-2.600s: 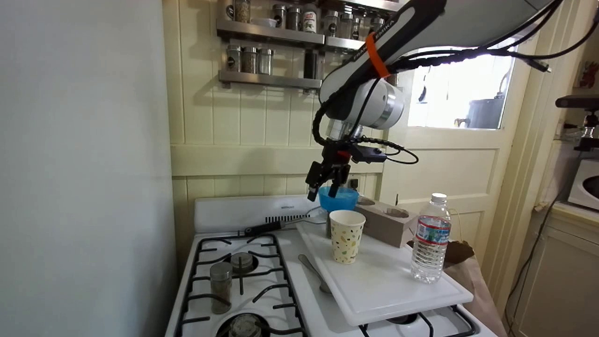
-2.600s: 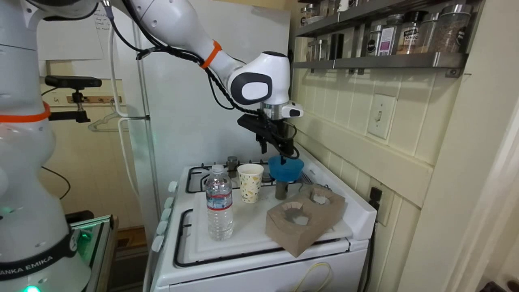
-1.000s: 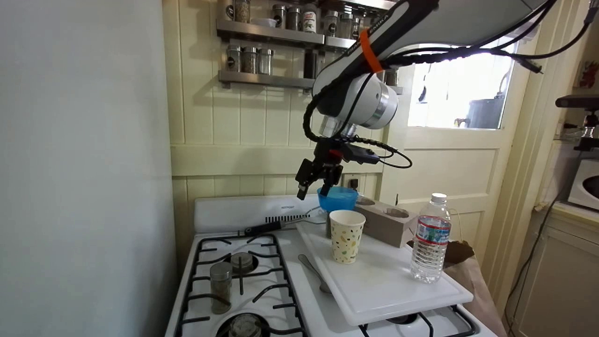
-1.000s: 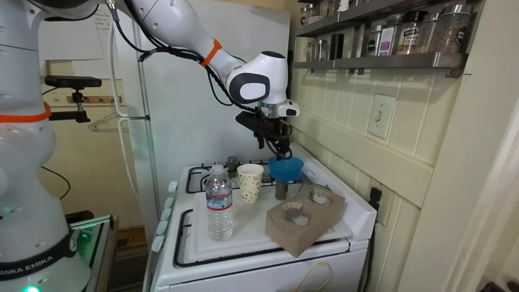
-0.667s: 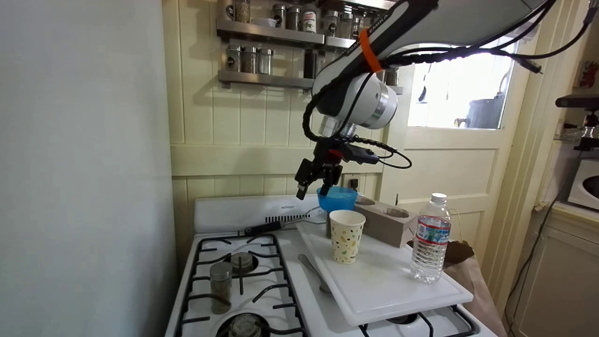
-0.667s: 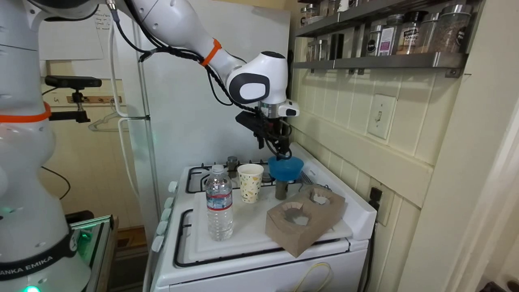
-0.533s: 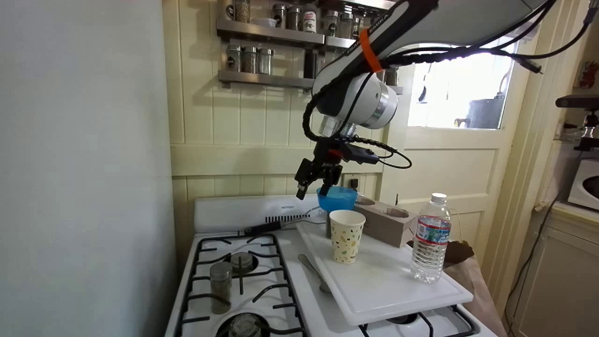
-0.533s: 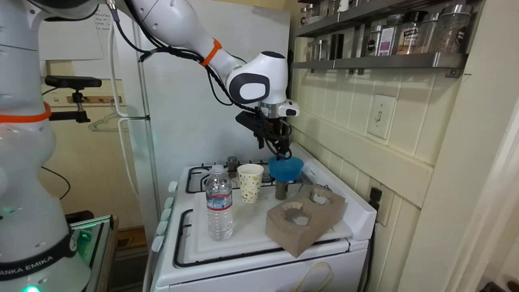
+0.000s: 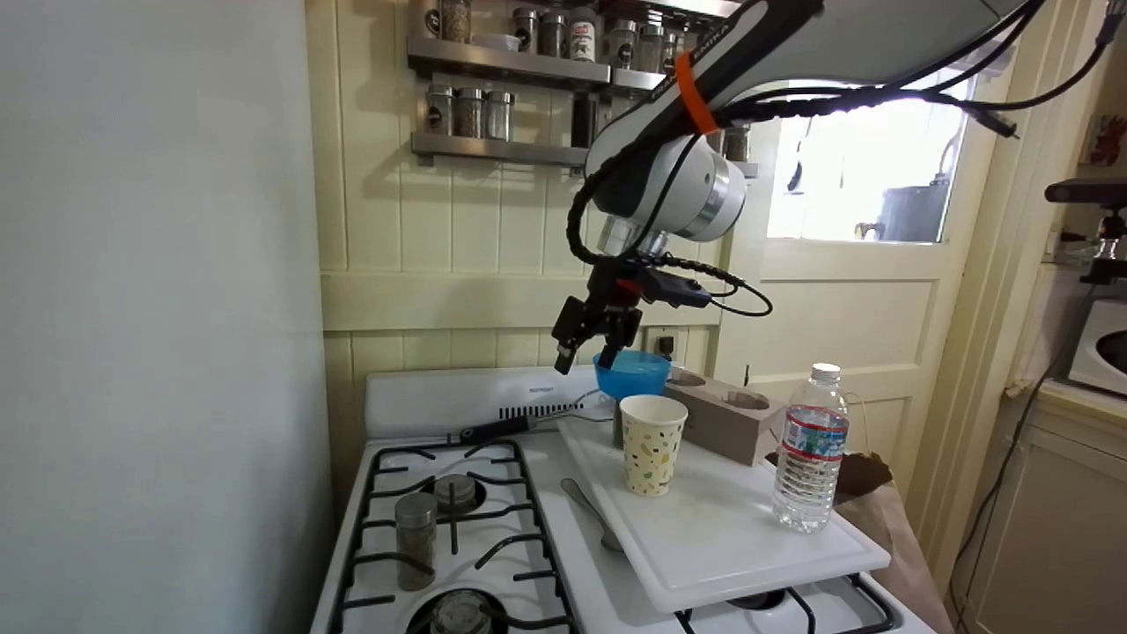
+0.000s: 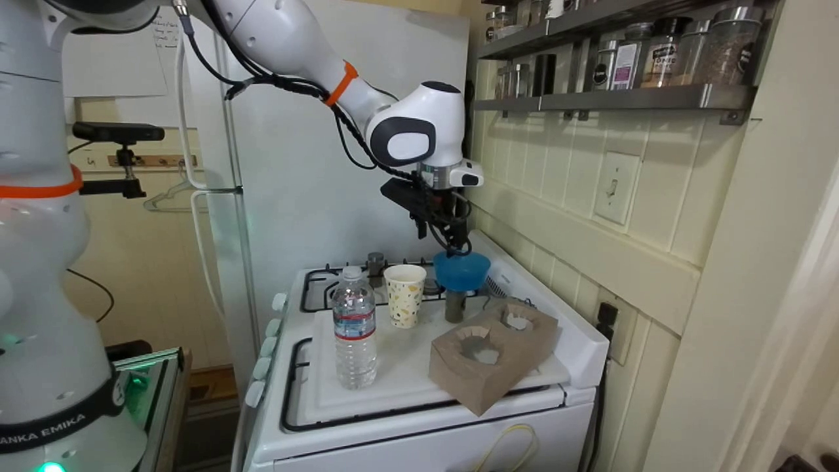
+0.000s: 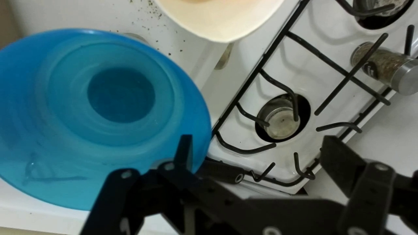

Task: Take the bottle out of the cup

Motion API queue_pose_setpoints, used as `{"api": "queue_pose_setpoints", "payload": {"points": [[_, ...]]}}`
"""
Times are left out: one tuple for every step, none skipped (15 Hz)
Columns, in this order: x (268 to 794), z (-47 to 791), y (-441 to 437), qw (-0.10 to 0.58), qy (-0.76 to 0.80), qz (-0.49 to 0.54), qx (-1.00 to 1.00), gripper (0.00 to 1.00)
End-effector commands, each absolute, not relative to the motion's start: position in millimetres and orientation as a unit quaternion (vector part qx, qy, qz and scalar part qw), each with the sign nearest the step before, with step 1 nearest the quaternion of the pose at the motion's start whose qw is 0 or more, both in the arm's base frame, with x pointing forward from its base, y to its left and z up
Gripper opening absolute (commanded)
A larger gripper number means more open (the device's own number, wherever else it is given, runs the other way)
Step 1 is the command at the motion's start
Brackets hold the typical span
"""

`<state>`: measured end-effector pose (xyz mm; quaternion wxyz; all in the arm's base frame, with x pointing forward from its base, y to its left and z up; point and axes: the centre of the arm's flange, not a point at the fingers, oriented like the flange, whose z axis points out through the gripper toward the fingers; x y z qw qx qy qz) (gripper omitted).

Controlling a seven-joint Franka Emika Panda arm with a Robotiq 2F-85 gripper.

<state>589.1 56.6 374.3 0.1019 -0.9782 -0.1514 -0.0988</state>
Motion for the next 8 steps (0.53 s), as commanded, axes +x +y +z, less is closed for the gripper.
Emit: {"api": "queue_pose_setpoints", "payload": {"points": [[593.8, 371.9, 57.4, 0.114, -0.147, -0.094, -0.978, 1.0], [593.9, 371.6, 57.2, 0.114, -0.147, -0.093, -0.978, 1.0], [593.9, 371.3, 57.2, 0.114, -0.146, -0.092, -0.978, 1.0], [593.9, 371.0, 57.3, 0.115, -0.146, -0.09, -0.979, 1.0], [594.0, 370.4, 57.4, 0.115, -0.146, -0.087, -0.979, 1.0], [594.0, 370.1, 57.6, 0.115, -0.146, -0.087, -0.979, 1.0], [594.1, 369.7, 57.4, 0.114, -0.145, -0.086, -0.979, 1.0], [594.1, 370.0, 56.8, 0.111, -0.143, -0.087, -0.98, 1.0]]}}
